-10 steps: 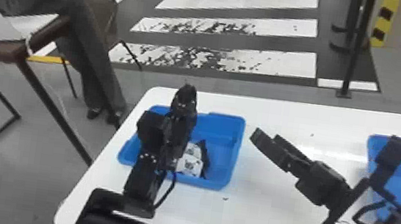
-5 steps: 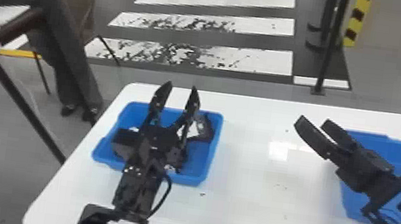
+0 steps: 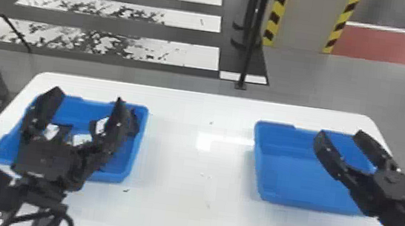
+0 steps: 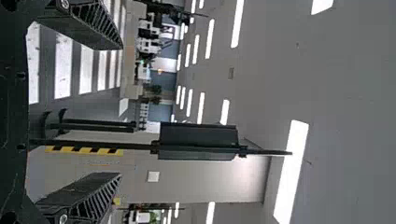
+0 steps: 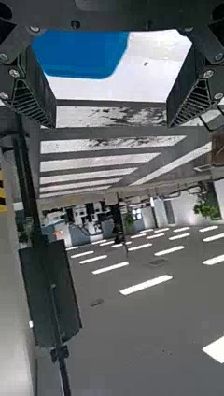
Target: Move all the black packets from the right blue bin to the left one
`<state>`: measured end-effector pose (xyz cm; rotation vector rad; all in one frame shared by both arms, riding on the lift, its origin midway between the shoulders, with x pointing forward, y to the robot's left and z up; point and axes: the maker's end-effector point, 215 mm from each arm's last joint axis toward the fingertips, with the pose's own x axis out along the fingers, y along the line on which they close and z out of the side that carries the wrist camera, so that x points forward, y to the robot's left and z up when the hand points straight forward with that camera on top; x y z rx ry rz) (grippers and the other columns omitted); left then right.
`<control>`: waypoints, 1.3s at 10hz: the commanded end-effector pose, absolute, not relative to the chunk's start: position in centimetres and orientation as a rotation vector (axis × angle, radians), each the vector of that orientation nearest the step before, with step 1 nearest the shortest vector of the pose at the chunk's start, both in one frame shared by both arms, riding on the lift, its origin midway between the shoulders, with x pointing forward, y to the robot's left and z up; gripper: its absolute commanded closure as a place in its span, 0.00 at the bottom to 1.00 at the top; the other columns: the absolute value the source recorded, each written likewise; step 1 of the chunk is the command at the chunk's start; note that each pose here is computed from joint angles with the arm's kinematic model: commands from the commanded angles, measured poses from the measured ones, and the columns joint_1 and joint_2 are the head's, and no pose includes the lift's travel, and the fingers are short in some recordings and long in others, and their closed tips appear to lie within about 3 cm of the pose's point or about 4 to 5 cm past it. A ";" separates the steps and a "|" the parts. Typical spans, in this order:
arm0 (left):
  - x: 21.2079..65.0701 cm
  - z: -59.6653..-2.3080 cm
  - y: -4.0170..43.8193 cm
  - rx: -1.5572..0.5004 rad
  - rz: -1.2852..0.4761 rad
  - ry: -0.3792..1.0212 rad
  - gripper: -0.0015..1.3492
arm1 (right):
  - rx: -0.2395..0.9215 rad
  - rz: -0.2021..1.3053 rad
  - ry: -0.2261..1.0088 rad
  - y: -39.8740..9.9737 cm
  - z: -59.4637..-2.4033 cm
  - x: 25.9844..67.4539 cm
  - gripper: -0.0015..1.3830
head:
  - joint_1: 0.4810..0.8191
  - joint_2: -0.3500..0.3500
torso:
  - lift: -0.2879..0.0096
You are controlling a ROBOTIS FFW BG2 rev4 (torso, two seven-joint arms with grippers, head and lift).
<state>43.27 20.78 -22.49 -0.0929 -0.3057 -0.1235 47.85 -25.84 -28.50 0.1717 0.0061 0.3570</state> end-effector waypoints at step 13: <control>36.4 -22.9 25.3 -0.044 0.023 -0.191 0.00 | 0.081 0.246 0.074 -26.6 -29.2 39.5 0.12 | 0.63 0.47 | 0.50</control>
